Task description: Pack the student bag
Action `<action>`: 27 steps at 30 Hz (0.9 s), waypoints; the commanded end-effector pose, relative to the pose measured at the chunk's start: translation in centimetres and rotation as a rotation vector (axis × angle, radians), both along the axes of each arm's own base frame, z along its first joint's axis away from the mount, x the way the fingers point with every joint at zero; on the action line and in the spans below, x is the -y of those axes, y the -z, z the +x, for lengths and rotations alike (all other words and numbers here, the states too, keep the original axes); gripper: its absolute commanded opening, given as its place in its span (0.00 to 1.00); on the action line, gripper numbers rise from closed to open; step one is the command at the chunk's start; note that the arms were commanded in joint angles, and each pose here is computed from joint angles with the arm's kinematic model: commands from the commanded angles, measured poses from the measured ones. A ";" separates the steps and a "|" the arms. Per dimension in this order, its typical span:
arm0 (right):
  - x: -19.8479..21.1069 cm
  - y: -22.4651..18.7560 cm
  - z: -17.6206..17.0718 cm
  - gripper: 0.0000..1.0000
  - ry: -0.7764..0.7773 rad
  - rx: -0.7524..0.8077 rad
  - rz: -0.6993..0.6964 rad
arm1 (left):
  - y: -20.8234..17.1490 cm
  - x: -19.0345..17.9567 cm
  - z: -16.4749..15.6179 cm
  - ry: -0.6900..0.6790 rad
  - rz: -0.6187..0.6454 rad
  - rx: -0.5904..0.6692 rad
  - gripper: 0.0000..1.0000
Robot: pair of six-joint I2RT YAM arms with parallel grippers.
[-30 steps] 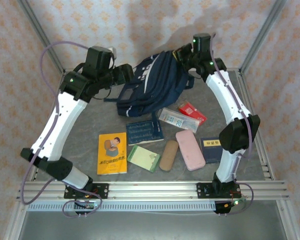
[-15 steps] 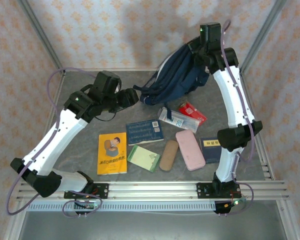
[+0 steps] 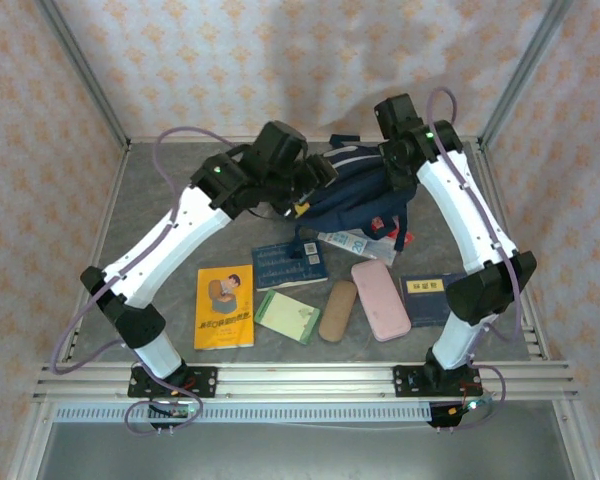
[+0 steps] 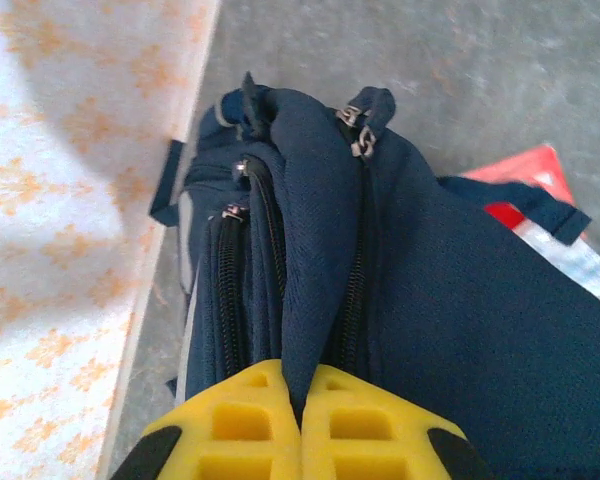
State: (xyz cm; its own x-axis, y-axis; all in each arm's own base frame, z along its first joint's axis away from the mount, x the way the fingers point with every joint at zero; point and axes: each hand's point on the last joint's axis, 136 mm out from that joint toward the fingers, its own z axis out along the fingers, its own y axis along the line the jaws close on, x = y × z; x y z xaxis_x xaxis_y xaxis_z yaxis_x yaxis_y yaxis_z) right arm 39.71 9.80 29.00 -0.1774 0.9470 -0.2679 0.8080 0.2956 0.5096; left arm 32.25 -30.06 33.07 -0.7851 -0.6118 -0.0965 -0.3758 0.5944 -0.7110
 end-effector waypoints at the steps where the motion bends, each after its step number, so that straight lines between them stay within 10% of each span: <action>1: -0.4 -2.5 0.3 0.00 0.078 0.109 0.097 | 0.4 2.0 -1.7 -0.128 -0.154 -0.140 0.78; 27: -3.1 -0.9 0.9 0.00 0.038 0.224 0.318 | 5.4 7.1 1.0 -0.323 -0.127 -0.223 0.80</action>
State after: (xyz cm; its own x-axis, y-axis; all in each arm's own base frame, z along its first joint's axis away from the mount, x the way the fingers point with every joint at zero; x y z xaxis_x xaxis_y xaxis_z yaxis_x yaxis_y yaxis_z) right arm 39.73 11.75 25.87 -0.1099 0.9906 -0.0819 0.7856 0.1371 0.6033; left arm 32.68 -38.49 28.42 -0.5718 -0.7947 0.2035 -0.6719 0.3113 -0.6720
